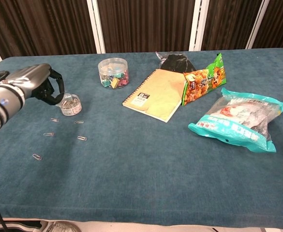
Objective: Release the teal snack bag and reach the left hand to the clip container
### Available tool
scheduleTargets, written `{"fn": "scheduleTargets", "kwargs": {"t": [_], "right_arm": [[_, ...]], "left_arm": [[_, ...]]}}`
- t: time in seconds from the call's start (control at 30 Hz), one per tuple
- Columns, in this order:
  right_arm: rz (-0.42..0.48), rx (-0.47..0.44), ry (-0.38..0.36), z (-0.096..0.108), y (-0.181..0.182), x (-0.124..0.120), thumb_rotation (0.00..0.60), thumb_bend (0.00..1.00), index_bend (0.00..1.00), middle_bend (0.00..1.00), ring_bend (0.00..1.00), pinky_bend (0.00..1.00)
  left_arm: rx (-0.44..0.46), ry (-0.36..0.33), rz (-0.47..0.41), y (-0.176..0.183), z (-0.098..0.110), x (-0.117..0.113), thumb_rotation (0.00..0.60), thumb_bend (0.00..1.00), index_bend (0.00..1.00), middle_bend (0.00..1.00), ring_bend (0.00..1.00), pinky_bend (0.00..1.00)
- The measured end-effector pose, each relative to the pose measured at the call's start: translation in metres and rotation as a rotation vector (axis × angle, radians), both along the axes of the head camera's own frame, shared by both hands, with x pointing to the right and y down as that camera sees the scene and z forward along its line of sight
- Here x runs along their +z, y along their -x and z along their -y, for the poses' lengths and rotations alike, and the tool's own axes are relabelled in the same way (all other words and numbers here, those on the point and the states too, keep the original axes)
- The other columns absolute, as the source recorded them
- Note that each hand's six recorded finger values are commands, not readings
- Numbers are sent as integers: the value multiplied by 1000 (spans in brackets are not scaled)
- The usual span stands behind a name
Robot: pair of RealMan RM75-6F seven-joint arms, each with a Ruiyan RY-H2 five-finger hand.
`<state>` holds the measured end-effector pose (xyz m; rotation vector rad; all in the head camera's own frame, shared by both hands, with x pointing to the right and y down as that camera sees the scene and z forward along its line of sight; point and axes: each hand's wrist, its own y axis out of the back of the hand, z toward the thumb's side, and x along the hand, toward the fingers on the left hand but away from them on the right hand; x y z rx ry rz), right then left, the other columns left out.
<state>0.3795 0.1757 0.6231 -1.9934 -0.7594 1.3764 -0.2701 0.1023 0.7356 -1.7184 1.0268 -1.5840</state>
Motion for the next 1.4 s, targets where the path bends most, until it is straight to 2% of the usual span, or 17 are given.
{"fn": "scheduleTargets", "kwargs": {"t": [0.17,0.3,0.47,0.73,0.93,1.17,1.23,1.3,1.33,1.37,1.4], "right_arm": [[-9,7,11,1,-4,4,600,62,0,0,0,33],[-8,12,13,2,-5,5,600,62,0,0,0,33],[-6,12,13,3,-6,5,600,62,0,0,0,33],[-2,13,14,2,-5,4,600,62,0,0,0,33],[0,13,18,1,-4,4,600,62,0,0,0,33],[3,23,4,0,-7,-3,600,62,0,0,0,33],[1,25,-2,-1,-8,-6,600,61,0,0,0,33],[-5,24,-11,-3,-10,-9,600,62,0,0,0,33],[-12,24,-20,-6,-13,-11,600,61,0,0,0,33],[-19,24,-28,-8,-14,-14,600,62,0,0,0,33],[-27,25,-37,-10,-17,-16,600,62,0,0,0,32]], "left_arm": [[-35,26,12,1,13,16,600,511,737,1000,1000,1000],[-43,45,17,1,13,24,600,501,719,1000,1000,1000],[-49,60,13,2,10,29,600,449,643,1000,1000,1000],[-39,73,-16,-5,6,28,600,399,476,1000,1000,1000],[-35,85,-30,-7,6,28,600,375,419,1000,1000,1000],[-23,37,-58,-9,6,9,600,366,398,1000,1000,1000],[-13,13,-72,-9,5,-1,600,359,321,984,995,1000],[8,-26,-95,-6,1,-17,600,357,231,828,883,979],[22,-43,-108,-5,-1,-24,600,356,162,636,704,866],[46,-63,-128,-2,-7,-36,600,356,117,488,549,743],[69,-75,-143,1,-13,-44,600,357,52,269,283,480]]}}
